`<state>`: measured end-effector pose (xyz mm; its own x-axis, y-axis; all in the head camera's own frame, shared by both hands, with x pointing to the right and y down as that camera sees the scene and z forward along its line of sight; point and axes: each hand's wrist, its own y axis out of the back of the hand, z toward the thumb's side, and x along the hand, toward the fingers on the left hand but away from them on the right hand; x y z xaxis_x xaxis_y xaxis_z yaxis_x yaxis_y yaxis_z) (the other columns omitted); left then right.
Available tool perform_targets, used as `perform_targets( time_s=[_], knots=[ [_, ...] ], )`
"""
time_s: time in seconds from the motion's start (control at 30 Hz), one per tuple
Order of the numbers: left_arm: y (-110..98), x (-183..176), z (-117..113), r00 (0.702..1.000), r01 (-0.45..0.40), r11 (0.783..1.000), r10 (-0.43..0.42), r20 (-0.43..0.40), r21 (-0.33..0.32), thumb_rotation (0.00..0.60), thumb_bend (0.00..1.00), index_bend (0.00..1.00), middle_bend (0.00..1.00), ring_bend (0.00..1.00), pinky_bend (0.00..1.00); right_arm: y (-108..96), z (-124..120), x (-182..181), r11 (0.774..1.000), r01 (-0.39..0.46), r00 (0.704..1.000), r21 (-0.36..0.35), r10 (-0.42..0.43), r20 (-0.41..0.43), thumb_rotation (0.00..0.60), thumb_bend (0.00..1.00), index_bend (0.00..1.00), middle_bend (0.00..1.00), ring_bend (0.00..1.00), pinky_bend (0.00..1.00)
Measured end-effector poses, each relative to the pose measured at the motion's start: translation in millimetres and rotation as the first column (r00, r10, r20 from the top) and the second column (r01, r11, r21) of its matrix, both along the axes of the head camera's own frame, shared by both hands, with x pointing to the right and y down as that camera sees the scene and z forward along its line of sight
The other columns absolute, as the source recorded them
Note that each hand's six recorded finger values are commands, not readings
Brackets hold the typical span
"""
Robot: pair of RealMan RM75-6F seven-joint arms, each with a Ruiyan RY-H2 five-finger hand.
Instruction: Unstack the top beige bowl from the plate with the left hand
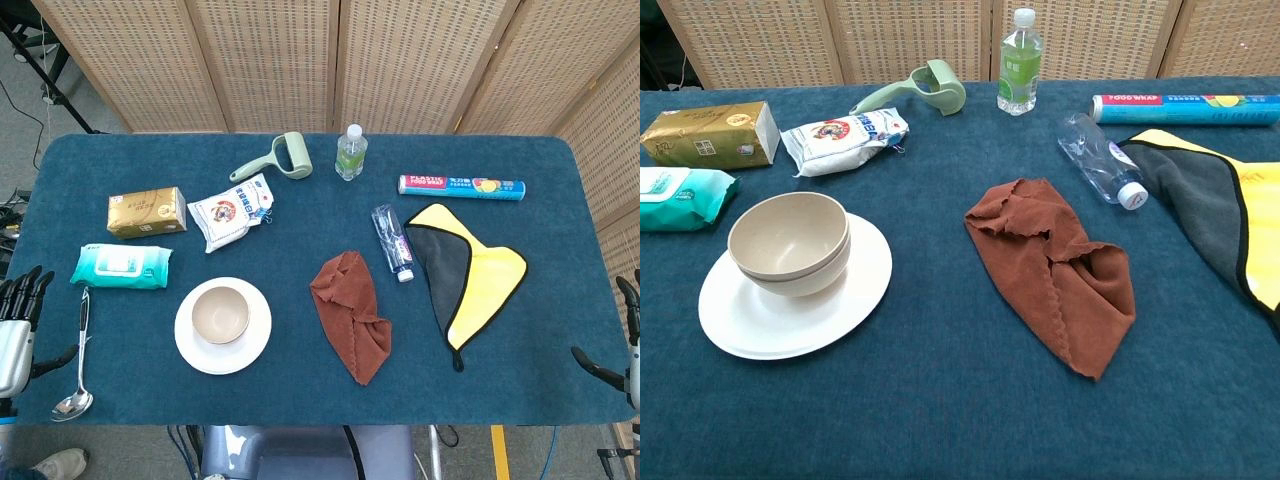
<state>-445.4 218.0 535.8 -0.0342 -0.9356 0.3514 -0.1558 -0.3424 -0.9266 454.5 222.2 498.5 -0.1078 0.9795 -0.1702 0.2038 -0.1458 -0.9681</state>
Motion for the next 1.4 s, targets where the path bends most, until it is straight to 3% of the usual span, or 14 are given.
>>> perform_targets(
  time_s=[0.27, 0.4, 0.57, 1.0, 1.4],
  knots=[
    [2, 5, 7, 1.000, -0.022, 0.999, 0.022, 0.010, -0.026, 0.600, 0.12, 0.08, 0.00, 0.00, 0.00, 0, -1, 2, 1.000, -0.008, 1.000, 0.002, 0.008, -0.003, 0.600, 0.00, 0.04, 0.00, 0.00, 0.00],
    [-3, 22, 15, 0.995, -0.102, 0.993, 0.101, -0.023, -0.058, 0.600, 0.25, 0.36, 0.00, 0.00, 0.00, 0, 1, 2, 1.000, -0.013, 1.000, -0.005, 0.013, -0.006, 0.600, 0.00, 0.04, 0.00, 0.00, 0.00],
    [-16, 60, 29, 0.963, -0.267, 0.960, 0.261, -0.070, -0.080, 0.600, 0.29, 0.51, 0.00, 0.00, 0.00, -1, 3, 3, 1.000, -0.020, 1.000, -0.007, 0.020, -0.012, 0.600, 0.00, 0.04, 0.00, 0.00, 0.00],
    [-24, 117, 78, 0.920, -0.392, 0.896, 0.381, -0.091, -0.210, 0.600, 0.29, 0.51, 0.00, 0.00, 0.00, -2, 4, 7, 0.999, -0.038, 0.999, -0.009, 0.038, -0.014, 0.600, 0.00, 0.04, 0.00, 0.00, 0.00],
    [-16, 133, 104, 0.909, -0.417, 0.876, 0.406, -0.098, -0.242, 0.600, 0.29, 0.51, 0.00, 0.00, 0.00, -3, 4, 10, 0.999, -0.050, 0.999, -0.013, 0.050, -0.014, 0.600, 0.00, 0.04, 0.00, 0.00, 0.00]
  ],
)
